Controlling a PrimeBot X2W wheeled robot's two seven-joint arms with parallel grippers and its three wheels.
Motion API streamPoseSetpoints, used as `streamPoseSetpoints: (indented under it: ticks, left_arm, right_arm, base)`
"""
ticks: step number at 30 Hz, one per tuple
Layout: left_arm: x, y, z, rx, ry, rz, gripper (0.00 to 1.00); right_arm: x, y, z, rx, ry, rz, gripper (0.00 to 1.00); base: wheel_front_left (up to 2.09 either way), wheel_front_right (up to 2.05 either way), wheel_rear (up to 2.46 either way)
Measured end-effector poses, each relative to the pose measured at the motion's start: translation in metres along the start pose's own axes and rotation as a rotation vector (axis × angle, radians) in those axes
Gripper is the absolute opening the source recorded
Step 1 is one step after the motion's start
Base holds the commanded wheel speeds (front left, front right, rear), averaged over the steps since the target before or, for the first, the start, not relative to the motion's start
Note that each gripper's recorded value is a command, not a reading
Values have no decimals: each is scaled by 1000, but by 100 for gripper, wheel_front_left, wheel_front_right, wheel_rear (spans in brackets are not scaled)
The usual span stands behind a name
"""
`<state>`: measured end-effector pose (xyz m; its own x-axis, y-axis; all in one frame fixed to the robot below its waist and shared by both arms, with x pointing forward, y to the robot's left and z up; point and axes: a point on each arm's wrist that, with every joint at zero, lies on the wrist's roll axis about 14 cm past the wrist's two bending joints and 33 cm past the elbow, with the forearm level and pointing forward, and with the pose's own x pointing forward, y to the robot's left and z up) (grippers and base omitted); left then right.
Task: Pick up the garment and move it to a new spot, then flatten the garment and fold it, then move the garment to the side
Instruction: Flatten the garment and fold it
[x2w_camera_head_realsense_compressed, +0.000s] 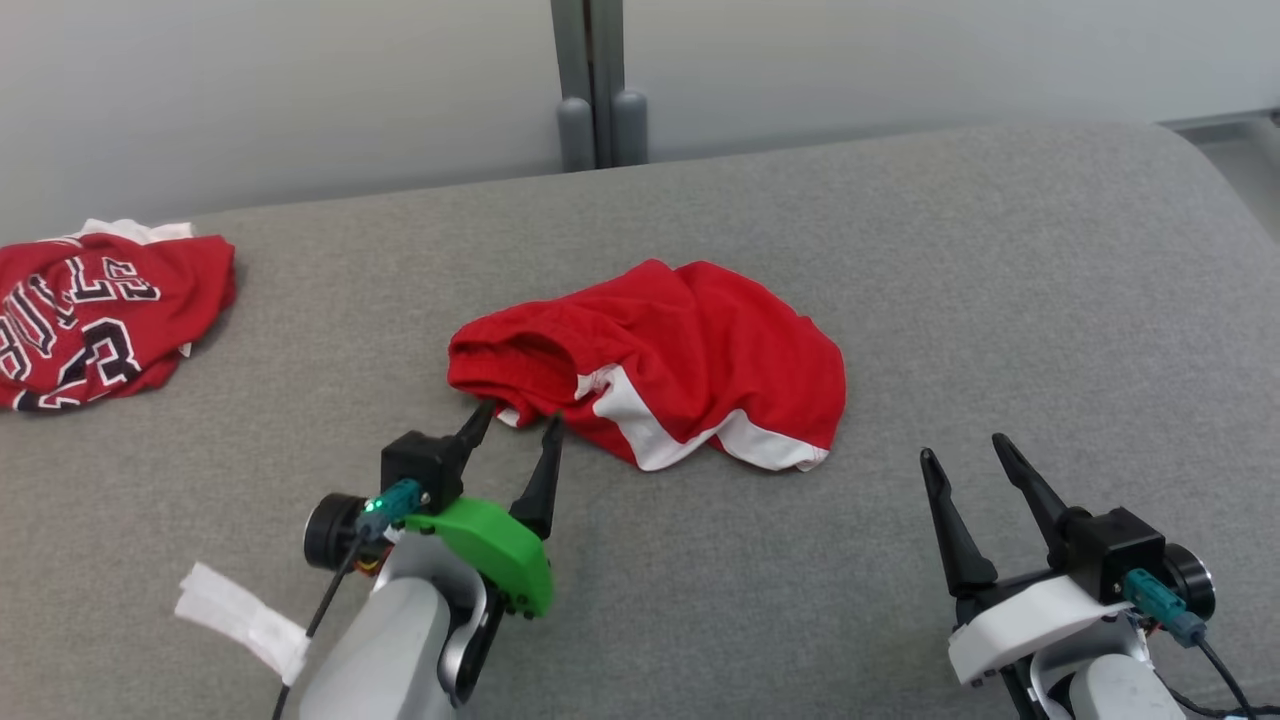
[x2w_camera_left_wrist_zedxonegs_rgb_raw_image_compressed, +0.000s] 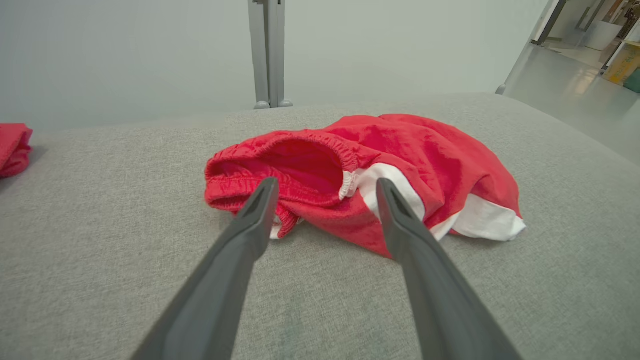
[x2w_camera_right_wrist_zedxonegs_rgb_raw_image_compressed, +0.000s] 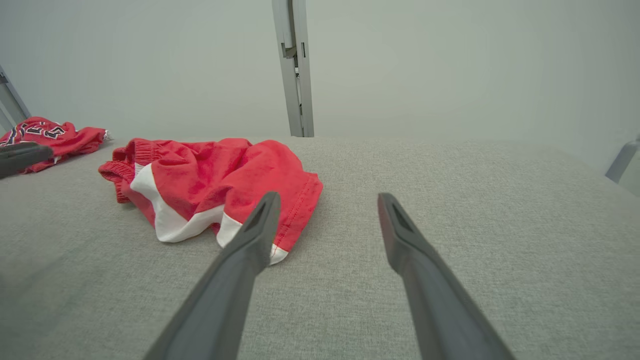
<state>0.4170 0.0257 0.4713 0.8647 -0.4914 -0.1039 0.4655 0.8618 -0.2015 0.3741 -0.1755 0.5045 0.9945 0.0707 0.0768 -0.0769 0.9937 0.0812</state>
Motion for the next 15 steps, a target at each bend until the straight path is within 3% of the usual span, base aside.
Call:
streamPoseSetpoints:
  ticks: [15]
  left_arm:
    - [60,-1,-38,21,158,-85,100]
  right_arm:
    - [6,-31,-21,-14,63,-86,100]
  base:
    - [0,0,0]
